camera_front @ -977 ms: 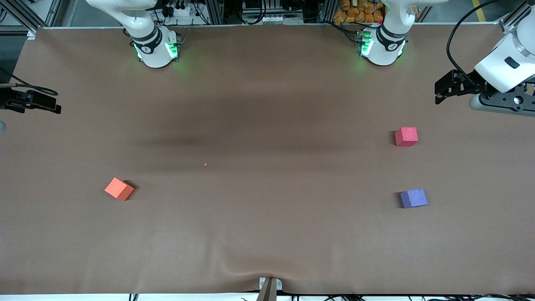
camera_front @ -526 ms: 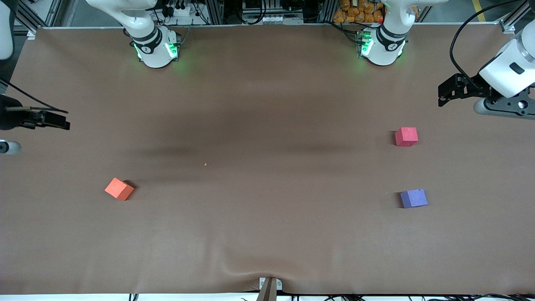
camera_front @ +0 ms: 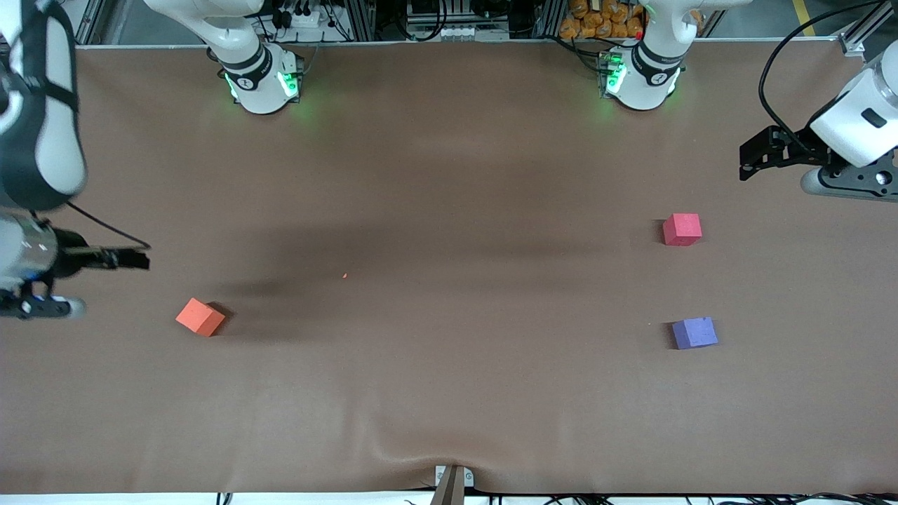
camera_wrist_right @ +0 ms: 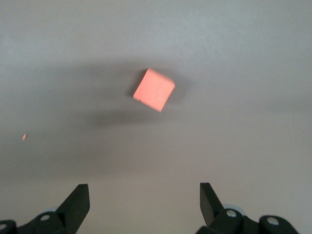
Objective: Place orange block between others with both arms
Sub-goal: 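Reach the right gripper down to the orange cube and grasp it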
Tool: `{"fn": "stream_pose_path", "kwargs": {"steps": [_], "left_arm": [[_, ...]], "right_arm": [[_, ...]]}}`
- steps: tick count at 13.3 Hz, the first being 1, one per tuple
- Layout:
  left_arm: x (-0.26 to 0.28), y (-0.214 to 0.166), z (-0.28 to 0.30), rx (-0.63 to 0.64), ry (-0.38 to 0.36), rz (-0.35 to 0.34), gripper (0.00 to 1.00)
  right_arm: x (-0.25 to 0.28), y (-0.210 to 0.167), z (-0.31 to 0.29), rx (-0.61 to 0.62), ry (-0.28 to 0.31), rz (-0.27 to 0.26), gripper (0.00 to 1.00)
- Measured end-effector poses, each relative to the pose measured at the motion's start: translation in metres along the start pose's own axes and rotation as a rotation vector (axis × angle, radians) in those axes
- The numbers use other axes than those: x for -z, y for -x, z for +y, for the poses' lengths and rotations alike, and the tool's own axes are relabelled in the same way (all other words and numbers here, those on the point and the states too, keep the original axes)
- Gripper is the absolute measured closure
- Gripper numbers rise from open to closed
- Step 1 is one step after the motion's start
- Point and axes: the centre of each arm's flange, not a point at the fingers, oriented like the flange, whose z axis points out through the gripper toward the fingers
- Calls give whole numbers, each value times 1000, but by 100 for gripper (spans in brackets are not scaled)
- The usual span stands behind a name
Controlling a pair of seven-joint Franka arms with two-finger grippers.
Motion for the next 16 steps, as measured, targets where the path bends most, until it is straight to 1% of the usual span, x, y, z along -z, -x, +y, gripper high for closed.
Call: {"fn": "stream_pose_path", "kwargs": {"steps": [2,4,5,7,8,9,10,12,13,14,16], "left_arm": [[-1,0,-3,5,0,-1,0],[-1,-1,-4,6,1,-2,0],[-2,-1,-4,6,1,-3,0],[-2,-1,-4,6,1,-4,0],[-3,-1,-4,6,1,-5,0],[-3,-1,-4,6,1,-5,0],[-3,-1,-4,6,1,-5,0],[-3,-1,-4,6,1,-5,0],[-3,-1,-4,7,1,-5,0],[-3,-2,-4,7,1,-5,0],[-4,-2,-6,11,1,-6,0]], "right_arm": [[-43,-27,0,1,6,17,0],[-85,-53,2,-1,13,62,0],[-106,-63,3,-3,16,70,0],[-143,-76,3,19,23,69,0],[-156,-80,1,71,28,69,0],[-165,-83,0,150,34,74,0],[-171,-86,-1,246,40,78,0],[-177,-87,0,453,48,70,0],[-179,-87,0,517,49,65,0],[-182,-87,0,550,48,57,0],[-194,-84,0,575,40,30,0]]}}
